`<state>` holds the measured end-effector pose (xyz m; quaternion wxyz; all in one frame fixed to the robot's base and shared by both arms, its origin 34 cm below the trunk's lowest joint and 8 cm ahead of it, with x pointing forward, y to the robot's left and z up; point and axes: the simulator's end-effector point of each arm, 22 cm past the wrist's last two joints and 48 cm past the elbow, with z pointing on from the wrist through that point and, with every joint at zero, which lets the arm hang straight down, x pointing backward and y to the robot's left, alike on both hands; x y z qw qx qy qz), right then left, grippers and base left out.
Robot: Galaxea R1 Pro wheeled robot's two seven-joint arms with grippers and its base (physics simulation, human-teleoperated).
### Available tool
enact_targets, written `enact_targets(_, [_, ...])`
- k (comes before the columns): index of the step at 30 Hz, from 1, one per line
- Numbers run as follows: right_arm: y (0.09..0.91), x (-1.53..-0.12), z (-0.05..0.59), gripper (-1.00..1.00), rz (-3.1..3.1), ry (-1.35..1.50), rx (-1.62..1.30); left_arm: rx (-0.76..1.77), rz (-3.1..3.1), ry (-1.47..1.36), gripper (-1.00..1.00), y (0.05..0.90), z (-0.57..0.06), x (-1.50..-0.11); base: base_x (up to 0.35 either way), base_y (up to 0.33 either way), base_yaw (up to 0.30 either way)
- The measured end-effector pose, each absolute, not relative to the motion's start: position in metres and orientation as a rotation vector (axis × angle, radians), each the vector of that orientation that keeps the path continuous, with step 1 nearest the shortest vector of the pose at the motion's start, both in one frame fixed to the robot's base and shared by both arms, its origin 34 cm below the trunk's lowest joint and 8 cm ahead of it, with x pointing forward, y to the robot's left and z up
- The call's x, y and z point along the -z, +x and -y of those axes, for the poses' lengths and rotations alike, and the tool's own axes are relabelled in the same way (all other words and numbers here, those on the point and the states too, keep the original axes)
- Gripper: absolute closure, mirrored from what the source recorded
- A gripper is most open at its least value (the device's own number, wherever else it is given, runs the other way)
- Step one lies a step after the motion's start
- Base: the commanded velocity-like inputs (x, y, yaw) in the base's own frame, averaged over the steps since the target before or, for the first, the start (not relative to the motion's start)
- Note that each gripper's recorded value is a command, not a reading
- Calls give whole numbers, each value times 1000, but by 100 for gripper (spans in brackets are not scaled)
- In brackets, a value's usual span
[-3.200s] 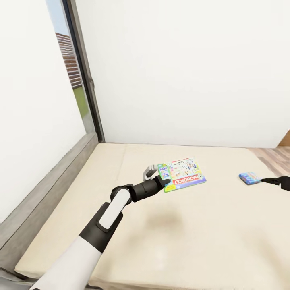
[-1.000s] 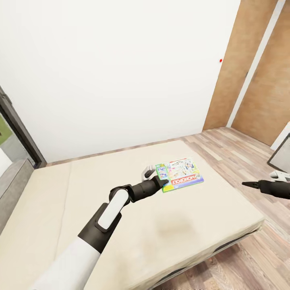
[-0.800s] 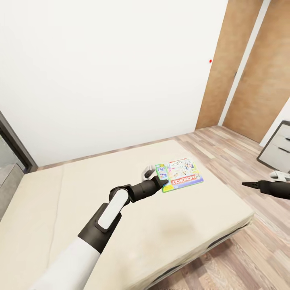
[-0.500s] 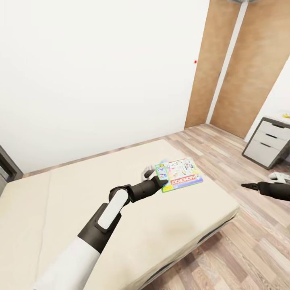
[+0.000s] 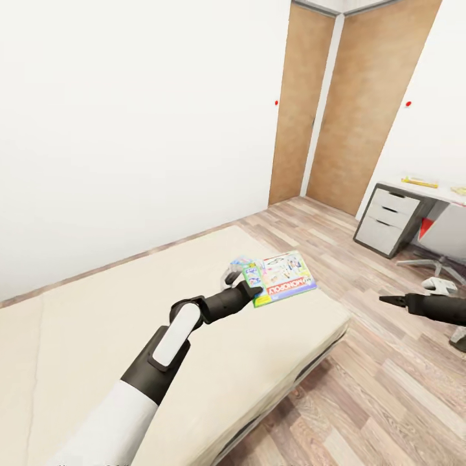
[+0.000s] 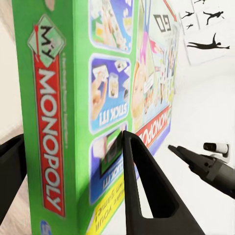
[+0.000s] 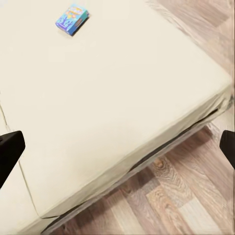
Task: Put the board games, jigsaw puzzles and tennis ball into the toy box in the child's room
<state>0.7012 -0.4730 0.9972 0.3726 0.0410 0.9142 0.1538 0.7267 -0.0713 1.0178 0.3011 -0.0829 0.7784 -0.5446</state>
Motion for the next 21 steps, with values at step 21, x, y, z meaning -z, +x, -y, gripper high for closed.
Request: enact_targets(21, [686, -879, 253, -100, -2541, 155, -699, 1560, -1942, -262, 100, 765, 31, -1117, 0, 0, -289])
